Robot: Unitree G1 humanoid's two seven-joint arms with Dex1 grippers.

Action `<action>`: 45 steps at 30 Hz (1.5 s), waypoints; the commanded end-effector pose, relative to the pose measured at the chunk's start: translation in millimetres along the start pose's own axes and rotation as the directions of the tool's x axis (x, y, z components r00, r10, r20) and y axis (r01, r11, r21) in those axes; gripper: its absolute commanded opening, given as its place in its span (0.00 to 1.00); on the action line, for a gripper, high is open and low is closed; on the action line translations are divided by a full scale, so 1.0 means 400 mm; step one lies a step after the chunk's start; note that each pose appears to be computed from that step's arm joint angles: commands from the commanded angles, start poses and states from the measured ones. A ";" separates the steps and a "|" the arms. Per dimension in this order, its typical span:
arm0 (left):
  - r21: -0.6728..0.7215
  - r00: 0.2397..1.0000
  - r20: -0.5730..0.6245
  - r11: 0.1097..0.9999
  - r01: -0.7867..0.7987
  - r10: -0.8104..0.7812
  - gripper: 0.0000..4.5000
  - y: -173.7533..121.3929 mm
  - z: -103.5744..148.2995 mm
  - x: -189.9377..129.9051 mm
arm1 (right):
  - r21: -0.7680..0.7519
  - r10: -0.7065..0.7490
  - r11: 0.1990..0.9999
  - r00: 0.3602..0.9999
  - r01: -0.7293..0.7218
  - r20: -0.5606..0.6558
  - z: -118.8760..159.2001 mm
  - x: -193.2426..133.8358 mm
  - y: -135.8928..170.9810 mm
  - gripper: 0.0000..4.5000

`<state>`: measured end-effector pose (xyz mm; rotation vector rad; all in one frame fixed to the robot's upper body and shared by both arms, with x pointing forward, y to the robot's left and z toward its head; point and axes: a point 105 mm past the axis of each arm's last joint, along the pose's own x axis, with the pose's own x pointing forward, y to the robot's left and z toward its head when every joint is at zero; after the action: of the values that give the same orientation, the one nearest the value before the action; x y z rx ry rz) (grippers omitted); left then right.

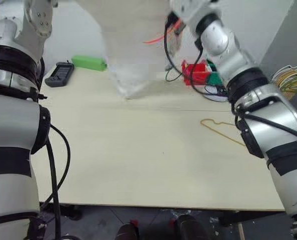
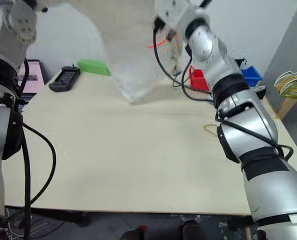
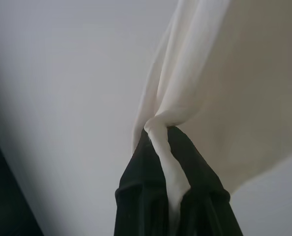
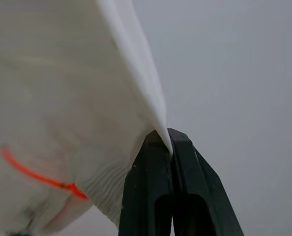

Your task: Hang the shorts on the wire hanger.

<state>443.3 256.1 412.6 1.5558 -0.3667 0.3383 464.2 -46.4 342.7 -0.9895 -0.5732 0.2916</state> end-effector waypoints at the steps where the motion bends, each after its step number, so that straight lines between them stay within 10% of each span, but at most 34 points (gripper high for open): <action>1: -0.132 0.868 -0.119 0.874 0.467 -0.482 0.00 -0.233 -0.137 -0.101 | 0.089 0.421 0.906 0.901 -0.413 -0.106 -0.119 -0.075 0.205 0.01; 6: -0.159 0.546 -0.050 0.546 0.822 -0.836 0.00 -0.369 -0.184 -0.246 | 0.130 0.620 0.783 0.780 -0.608 -0.087 -0.138 -0.128 0.282 0.01; 16: -0.145 0.463 -0.069 0.468 0.872 -0.884 0.00 -0.372 -0.221 -0.292 | 0.201 0.836 0.545 0.546 -0.814 -0.055 -0.141 -0.200 0.350 0.01; 36: -0.010 -0.117 0.305 -0.126 0.992 -0.945 0.00 -0.536 -0.057 -0.691 | 0.334 0.989 0.085 0.120 -0.939 0.086 -0.130 -0.558 0.431 0.01; 45: -0.036 -0.199 0.306 -0.220 0.975 -0.931 0.00 -0.523 -0.046 -0.768 | 0.356 0.992 -0.001 0.044 -0.935 0.119 -0.101 -0.624 0.444 0.01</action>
<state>255.0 259.3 78.5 1.0722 0.7496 -1.2775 287.5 -88.0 89.6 -0.8732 0.4848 1.5940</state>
